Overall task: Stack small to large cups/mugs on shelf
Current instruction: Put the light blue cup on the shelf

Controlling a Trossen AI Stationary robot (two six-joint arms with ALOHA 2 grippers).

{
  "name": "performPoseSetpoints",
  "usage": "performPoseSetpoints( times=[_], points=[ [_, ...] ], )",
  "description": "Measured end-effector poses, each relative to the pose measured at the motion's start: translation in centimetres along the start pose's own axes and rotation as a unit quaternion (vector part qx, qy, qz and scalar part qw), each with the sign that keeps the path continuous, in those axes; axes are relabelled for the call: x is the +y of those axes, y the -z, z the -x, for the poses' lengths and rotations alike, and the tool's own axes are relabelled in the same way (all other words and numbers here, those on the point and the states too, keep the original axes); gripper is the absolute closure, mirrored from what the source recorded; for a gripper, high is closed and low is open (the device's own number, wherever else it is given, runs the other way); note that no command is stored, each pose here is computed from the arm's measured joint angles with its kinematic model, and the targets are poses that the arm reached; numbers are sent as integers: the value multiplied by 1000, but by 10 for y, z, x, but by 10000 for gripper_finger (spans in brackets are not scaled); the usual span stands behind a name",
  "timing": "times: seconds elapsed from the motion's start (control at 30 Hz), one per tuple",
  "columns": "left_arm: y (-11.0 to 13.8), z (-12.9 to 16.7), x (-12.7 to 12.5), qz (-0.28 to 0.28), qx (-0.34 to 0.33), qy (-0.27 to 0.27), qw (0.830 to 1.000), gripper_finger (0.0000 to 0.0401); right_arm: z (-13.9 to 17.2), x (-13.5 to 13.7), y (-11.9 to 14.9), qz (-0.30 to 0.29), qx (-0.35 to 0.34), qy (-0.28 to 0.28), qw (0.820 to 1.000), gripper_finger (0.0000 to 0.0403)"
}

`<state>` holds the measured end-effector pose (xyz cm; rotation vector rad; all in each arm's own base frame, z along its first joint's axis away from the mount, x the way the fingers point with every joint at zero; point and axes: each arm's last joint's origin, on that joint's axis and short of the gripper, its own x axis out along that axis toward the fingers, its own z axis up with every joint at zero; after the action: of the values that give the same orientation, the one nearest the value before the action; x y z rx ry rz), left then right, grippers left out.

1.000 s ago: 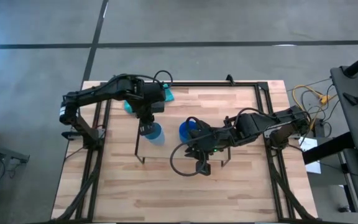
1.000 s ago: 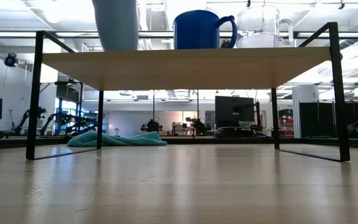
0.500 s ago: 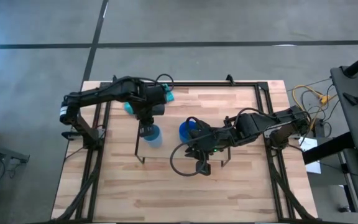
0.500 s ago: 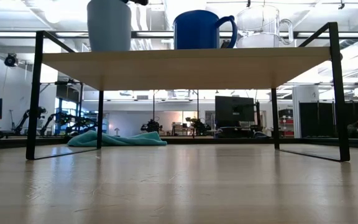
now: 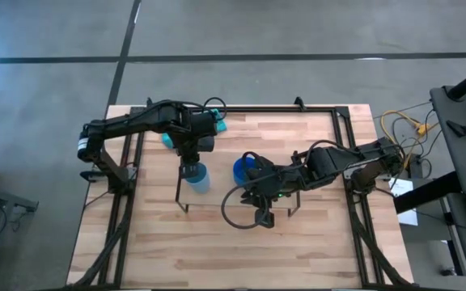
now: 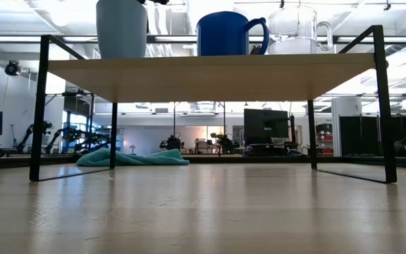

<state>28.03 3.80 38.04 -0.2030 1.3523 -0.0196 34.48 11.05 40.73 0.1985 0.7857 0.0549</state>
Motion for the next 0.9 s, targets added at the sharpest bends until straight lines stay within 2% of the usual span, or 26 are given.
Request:
performPoseSetpoints(
  times=[0.7, 0.9],
  points=[
    [0, 1, 0, 3, -2, -2, 1000, 400, 0, 0, 0, 0, 0, 0, 1000, 344],
    [0, 1, 0, 4, -2, -3, 1000, 371, 0, 0, 0, 0, 0, 0, 1000, 344]
  ],
)
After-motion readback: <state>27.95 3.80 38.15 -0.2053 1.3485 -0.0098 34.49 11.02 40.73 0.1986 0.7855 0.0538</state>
